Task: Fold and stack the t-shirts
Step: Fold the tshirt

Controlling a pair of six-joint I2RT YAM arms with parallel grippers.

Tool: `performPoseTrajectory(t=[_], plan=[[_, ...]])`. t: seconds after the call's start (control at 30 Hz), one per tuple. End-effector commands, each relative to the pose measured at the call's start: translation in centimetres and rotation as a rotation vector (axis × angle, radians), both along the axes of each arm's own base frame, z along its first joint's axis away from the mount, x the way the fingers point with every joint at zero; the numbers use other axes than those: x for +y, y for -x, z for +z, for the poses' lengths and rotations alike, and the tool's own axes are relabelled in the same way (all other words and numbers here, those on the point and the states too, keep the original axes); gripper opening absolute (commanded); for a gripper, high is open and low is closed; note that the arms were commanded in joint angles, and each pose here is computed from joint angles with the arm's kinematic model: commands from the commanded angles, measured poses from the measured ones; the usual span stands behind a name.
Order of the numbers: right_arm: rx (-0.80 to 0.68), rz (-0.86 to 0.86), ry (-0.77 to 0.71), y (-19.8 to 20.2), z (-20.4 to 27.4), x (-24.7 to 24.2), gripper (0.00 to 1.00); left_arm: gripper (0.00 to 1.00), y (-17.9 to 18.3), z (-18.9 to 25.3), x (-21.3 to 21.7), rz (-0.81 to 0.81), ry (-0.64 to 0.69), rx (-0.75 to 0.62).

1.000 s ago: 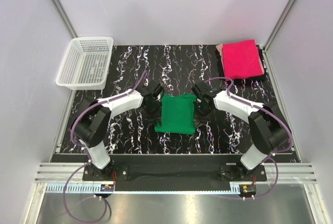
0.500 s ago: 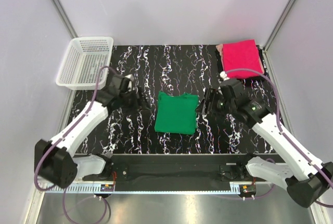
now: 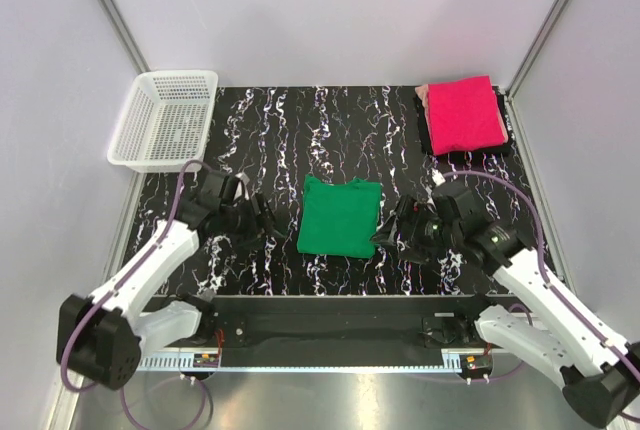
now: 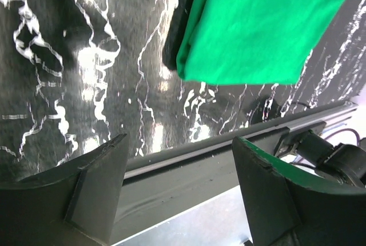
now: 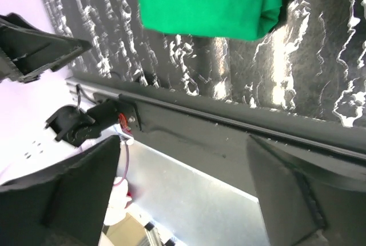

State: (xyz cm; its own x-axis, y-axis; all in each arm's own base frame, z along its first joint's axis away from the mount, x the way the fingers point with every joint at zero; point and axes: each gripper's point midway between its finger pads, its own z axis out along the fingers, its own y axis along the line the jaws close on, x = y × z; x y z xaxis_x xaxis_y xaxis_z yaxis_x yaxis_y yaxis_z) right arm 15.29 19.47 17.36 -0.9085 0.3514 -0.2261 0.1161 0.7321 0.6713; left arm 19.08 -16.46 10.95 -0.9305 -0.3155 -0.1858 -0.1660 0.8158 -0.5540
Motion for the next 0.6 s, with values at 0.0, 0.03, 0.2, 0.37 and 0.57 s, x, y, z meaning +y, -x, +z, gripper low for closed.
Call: performPoseTrajectory(t=[0.0,0.03,0.2,0.37,0.57], plan=[[0.018,-0.033,-0.094,0.4,1.1,0.6,1.00,0.74,0.8,1.3,-0.5,0.013,0.075,-0.034],[0.025,-0.021,-0.102,0.6,0.9,0.8,1.00,0.73,1.0,1.1,-0.5,0.011,0.076,-0.026],[0.068,-0.045,-0.117,0.3,0.2,1.1,0.57,0.70,1.7,1.0,-0.5,-0.011,0.083,-0.014],[0.089,-0.014,-0.064,0.6,0.4,0.8,0.77,0.68,1.6,1.3,-0.5,-0.008,0.078,-0.018],[0.045,0.000,-0.072,0.5,1.9,0.8,0.92,0.68,1.4,0.7,-0.2,-0.005,0.050,-0.015]])
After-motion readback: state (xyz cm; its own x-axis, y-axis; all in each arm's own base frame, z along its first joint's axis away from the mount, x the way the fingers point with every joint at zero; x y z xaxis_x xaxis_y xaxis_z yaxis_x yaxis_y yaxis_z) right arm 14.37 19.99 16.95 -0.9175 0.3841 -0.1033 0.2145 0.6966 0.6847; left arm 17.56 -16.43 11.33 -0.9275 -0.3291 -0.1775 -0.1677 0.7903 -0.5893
